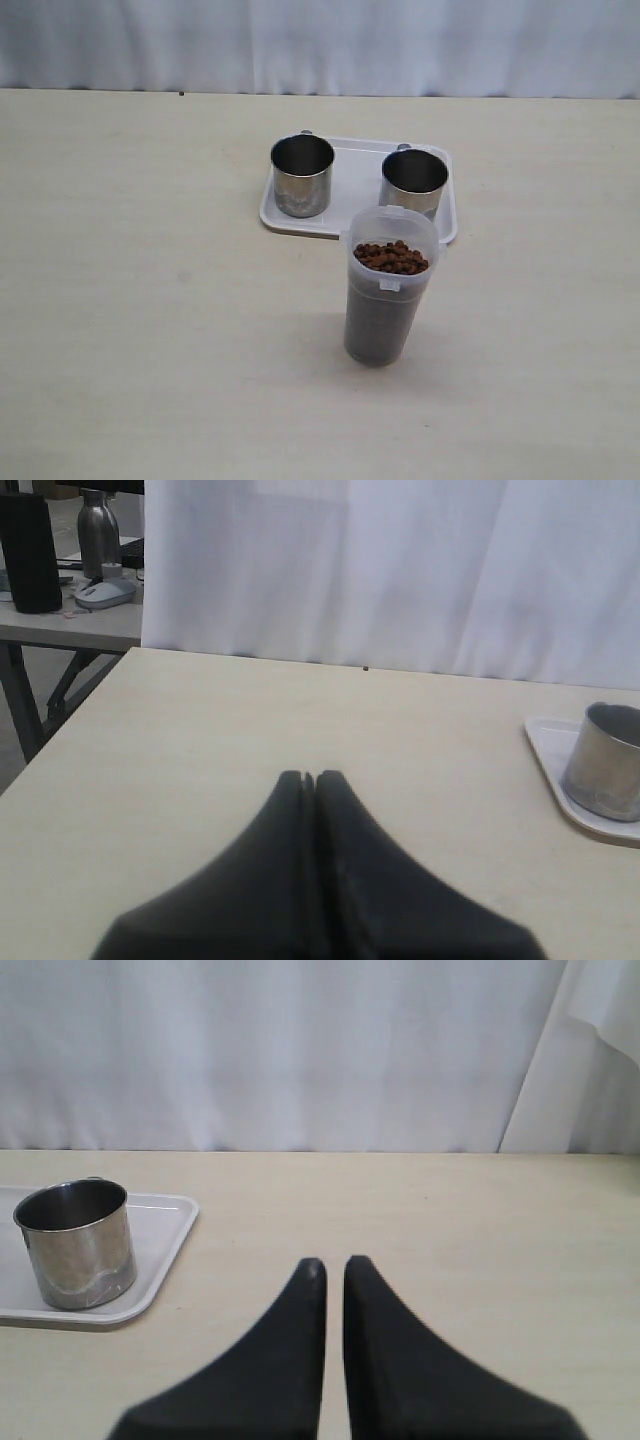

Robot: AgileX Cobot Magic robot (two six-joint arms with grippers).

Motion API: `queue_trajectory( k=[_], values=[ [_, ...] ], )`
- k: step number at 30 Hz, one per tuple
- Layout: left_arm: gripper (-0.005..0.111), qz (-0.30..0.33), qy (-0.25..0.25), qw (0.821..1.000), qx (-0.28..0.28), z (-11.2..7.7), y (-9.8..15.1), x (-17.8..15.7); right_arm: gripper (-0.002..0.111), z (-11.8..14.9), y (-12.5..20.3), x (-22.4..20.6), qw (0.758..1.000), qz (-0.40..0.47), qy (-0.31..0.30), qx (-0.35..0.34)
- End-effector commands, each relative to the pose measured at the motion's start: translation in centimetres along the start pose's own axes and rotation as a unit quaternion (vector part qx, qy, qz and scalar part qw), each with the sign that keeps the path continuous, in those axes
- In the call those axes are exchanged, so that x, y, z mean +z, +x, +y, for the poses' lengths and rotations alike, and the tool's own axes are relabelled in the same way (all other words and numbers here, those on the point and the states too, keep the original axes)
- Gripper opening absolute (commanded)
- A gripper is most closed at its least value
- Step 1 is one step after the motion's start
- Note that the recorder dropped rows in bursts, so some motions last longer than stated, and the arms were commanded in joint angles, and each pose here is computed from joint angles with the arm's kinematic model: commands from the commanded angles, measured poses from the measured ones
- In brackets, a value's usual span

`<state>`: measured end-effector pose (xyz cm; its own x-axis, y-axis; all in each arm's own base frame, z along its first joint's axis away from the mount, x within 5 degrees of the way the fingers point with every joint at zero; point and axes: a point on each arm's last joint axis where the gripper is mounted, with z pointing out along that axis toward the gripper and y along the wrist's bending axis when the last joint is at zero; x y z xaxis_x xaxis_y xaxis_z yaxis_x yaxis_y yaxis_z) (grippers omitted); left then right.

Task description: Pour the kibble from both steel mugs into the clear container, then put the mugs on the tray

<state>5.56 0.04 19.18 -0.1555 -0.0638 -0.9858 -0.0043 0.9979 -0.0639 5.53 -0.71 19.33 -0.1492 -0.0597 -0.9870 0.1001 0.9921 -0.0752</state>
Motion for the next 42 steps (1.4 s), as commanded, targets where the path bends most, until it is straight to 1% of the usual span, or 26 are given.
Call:
queue_trajectory(
  k=[1,26,28,33,38,42],
  values=[
    [0.0,-0.007,0.005,1.0,0.002,-0.05,-0.06,-0.01,0.005,-0.05,0.16,0.0,1.0,0.004,0.004,0.0],
    [0.0,-0.006,0.004,1.0,0.003,-0.05,-0.04,-0.01,0.005,-0.05,0.16,0.0,1.0,0.004,0.004,0.0],
    [0.0,-0.009,0.005,1.0,0.006,-0.06,-0.1,-0.01,0.005,-0.05,0.16,0.0,1.0,0.004,0.004,0.0],
    [0.0,-0.02,0.006,0.999,0.041,-0.09,-0.29,-0.01,0.005,-0.05,0.16,0.0,1.0,0.004,0.004,0.0],
    [0.0,-0.028,0.007,0.998,0.062,-0.12,-0.42,-0.02,0.005,-0.05,0.16,0.0,1.0,0.004,0.004,0.0],
    [0.0,-0.03,0.008,0.998,0.062,-0.15,-0.46,-0.02,0.005,-0.05,0.16,0.0,1.0,0.004,0.004,0.0]
  ],
)
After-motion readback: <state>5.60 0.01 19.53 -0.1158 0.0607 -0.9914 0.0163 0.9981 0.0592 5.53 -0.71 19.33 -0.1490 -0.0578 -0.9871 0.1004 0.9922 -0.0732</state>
